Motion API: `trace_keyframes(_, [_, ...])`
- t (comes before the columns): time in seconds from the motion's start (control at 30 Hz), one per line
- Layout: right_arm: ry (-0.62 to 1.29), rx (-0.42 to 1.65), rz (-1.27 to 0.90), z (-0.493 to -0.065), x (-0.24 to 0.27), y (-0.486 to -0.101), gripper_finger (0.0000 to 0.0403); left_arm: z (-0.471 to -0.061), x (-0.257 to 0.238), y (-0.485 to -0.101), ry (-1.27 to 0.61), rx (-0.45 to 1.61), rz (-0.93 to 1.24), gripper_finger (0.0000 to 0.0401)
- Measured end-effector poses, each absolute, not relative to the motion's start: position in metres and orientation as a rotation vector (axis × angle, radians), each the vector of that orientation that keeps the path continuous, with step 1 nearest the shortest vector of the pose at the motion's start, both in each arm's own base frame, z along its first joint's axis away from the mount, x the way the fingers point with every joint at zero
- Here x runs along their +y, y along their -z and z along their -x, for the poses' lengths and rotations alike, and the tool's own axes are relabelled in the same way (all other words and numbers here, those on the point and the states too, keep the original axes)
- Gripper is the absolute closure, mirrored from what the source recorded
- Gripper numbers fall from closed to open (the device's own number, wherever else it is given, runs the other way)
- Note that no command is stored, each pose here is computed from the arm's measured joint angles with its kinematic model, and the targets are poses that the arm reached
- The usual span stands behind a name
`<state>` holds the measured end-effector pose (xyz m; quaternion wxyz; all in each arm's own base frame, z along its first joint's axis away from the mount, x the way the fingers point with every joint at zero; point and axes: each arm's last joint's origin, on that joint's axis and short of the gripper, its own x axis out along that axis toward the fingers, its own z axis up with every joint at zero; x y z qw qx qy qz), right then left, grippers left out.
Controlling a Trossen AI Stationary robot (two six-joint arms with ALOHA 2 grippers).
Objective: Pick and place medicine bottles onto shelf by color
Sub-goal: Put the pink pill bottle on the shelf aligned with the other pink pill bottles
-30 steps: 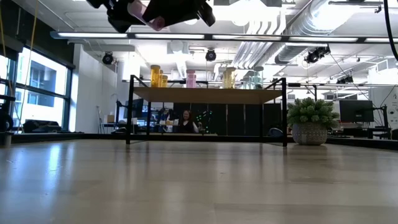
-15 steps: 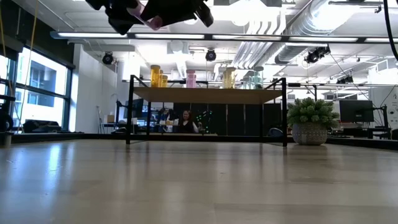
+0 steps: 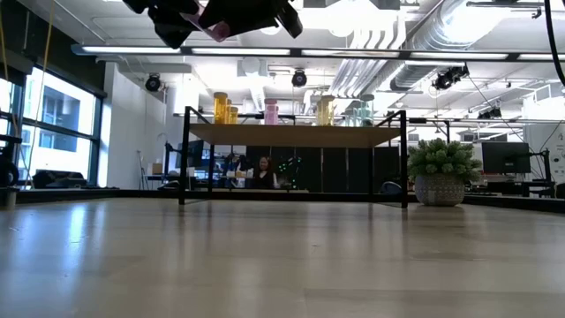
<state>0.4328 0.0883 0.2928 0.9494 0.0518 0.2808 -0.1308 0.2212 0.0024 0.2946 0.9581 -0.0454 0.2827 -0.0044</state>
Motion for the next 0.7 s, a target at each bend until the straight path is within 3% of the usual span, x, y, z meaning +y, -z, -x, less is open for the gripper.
trace_keyframes(0.23, [0.266, 0.571, -0.103, -0.433, 0.088, -0.293, 0.0309, -0.221, 0.002, -0.295, 0.009, 0.574, 0.092, 0.0288])
trace_keyframes(0.53, [0.274, 0.575, -0.098, -0.431, 0.086, -0.296, 0.0223, -0.219, 0.003, -0.292, -0.025, 0.607, 0.079, 0.0288])
trace_keyframes(0.7, [0.298, 0.562, -0.1, -0.418, 0.08, -0.314, 0.0199, -0.217, 0.005, -0.288, -0.038, 0.652, 0.01, 0.0288])
